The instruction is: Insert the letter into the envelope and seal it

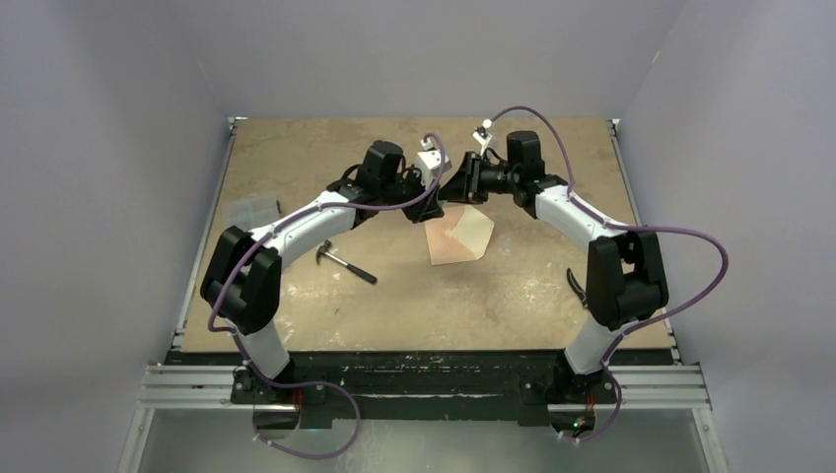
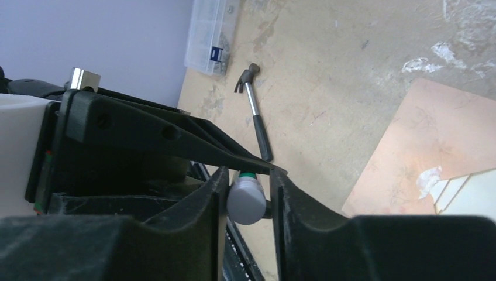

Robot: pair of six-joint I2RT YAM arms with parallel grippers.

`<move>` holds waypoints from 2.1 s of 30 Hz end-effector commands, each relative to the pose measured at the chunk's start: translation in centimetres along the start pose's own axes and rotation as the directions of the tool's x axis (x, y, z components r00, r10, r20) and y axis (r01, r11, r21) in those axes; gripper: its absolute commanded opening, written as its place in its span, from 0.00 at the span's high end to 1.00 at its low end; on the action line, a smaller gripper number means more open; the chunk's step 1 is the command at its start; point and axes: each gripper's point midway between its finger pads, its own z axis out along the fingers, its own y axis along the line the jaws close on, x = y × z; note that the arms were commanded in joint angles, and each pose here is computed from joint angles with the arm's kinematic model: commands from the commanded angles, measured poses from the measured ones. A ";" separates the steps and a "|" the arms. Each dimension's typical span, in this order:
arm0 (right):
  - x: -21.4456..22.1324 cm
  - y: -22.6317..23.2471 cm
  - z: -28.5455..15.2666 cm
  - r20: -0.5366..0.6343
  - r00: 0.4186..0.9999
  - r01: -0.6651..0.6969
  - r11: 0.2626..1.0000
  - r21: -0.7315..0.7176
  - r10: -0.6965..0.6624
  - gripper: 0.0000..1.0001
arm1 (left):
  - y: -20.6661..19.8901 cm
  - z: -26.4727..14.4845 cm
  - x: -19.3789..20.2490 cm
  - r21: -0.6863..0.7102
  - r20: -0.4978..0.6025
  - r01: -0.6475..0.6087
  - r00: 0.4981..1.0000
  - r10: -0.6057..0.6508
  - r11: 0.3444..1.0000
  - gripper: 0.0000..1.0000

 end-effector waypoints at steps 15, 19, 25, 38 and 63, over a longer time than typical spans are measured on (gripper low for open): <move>-4.4 3.2 -6.3 0.117 0.990 0.093 0.986 -0.141 -0.076 1.00 | -0.5 -1.8 4.8 0.050 -0.136 0.108 0.986 -0.100 0.993 1.00; -4.8 4.4 -9.0 0.137 0.986 0.127 0.960 -0.249 -0.094 1.00 | -1.2 -2.7 6.1 0.056 -0.162 0.102 0.982 -0.092 0.993 1.00; -5.4 2.6 -10.2 0.141 0.982 0.150 0.970 -0.189 -0.125 1.00 | -1.5 -3.0 7.5 0.071 -0.210 0.092 0.975 -0.075 0.993 1.00; -6.6 -0.6 -13.9 0.219 0.972 0.105 0.989 -0.104 -0.081 1.00 | -1.3 -3.7 8.6 0.058 -0.236 0.060 0.971 -0.045 0.997 1.00; 1.4 -20.6 -13.0 0.177 0.979 -0.101 0.525 0.845 -0.097 1.00 | -0.3 -2.1 1.3 0.047 -0.011 0.089 0.996 -0.089 0.995 1.00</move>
